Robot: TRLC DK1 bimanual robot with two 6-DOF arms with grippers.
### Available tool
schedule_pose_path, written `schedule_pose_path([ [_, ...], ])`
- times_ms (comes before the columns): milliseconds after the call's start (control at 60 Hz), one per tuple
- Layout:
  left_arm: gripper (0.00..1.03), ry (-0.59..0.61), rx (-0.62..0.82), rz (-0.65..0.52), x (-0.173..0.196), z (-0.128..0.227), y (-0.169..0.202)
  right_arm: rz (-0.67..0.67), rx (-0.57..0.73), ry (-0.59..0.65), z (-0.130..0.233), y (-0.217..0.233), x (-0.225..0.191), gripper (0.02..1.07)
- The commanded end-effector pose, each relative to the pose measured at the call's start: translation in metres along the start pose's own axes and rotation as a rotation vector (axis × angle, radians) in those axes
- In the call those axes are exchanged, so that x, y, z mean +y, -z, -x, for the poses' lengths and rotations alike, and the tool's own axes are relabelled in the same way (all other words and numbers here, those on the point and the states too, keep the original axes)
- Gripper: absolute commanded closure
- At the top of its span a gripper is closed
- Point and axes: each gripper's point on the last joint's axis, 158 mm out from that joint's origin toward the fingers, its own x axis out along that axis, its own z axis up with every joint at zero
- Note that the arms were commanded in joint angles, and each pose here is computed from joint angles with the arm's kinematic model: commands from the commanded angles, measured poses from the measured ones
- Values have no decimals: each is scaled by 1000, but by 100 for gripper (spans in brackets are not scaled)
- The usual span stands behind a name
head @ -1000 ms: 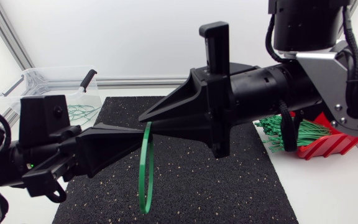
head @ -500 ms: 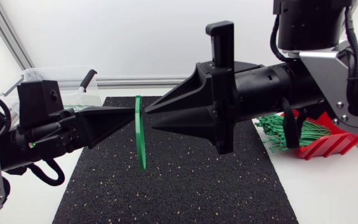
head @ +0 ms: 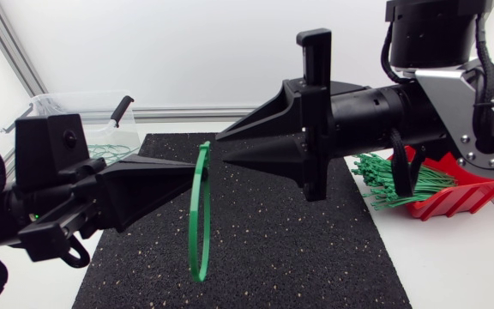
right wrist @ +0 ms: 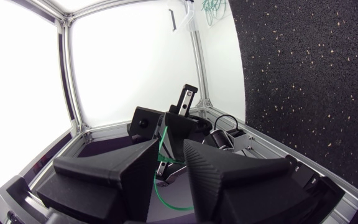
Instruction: Take a green cable tie from the red box, thread the tail through the head to close it, then place it in the transparent bin on the left.
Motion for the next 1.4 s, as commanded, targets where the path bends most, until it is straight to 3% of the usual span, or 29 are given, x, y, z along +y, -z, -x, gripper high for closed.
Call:
schedule_pose_path([
  [0,100,-2,28,41,6,-2,15,-29,-2,4,-3,-4,-6,72],
  [317,100,-10,33,31,12,-6,13,-18,36,12,-17,2,-9,73],
  [383,100,-13,34,31,14,-6,14,-20,20,9,-15,-4,-9,80],
  [583,100,-7,32,26,11,-5,14,-16,2,5,-13,-10,-9,88],
  [700,100,-1,29,19,7,-4,12,-11,-8,2,-12,-11,-8,101],
  [867,100,9,26,13,2,-4,11,-12,-12,4,-11,-11,-8,101],
  [1133,100,85,24,-12,-43,3,8,-27,-34,18,-13,-18,-12,101],
  [1383,100,91,30,-6,-45,3,11,-33,-38,31,-15,-20,-16,101],
])
